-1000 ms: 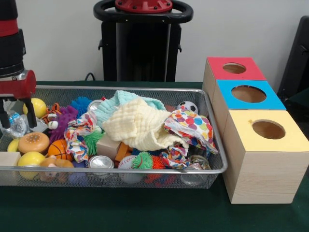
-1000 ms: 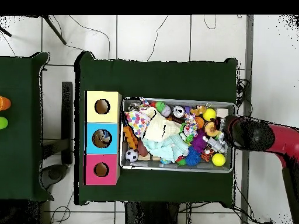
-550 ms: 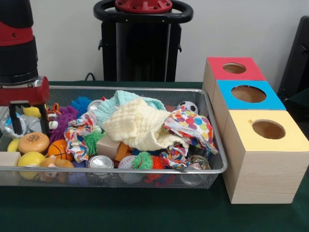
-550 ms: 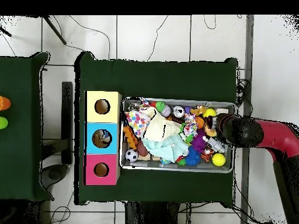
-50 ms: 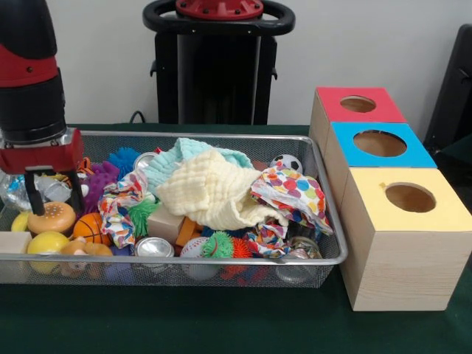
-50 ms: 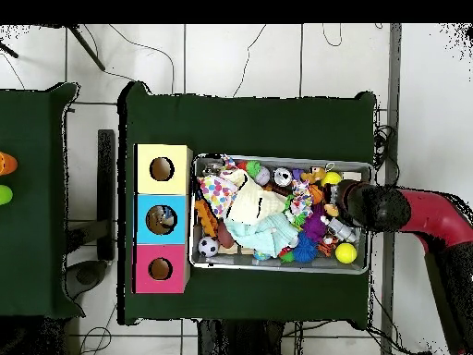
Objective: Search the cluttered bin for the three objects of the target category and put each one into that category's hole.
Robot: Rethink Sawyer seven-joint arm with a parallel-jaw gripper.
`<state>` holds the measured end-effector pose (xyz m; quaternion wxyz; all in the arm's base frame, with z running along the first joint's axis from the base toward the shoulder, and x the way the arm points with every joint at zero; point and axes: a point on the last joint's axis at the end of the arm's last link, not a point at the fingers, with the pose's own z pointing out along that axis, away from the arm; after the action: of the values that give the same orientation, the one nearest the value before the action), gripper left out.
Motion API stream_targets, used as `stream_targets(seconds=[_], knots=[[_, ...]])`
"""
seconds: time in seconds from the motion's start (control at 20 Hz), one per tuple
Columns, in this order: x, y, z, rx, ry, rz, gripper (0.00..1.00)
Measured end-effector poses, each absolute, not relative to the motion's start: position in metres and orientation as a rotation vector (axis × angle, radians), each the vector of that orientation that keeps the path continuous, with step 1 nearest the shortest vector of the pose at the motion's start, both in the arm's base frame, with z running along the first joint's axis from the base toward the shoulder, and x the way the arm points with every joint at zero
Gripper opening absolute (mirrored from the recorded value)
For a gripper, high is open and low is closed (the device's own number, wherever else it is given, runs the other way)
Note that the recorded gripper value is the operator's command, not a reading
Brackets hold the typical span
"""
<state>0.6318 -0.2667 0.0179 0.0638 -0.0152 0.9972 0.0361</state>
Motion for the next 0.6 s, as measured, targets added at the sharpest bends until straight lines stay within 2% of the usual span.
stream_targets(seconds=[0.6], knots=[[0.631, -0.278, 0.012, -0.011, 3.087, 0.124, 1.0]])
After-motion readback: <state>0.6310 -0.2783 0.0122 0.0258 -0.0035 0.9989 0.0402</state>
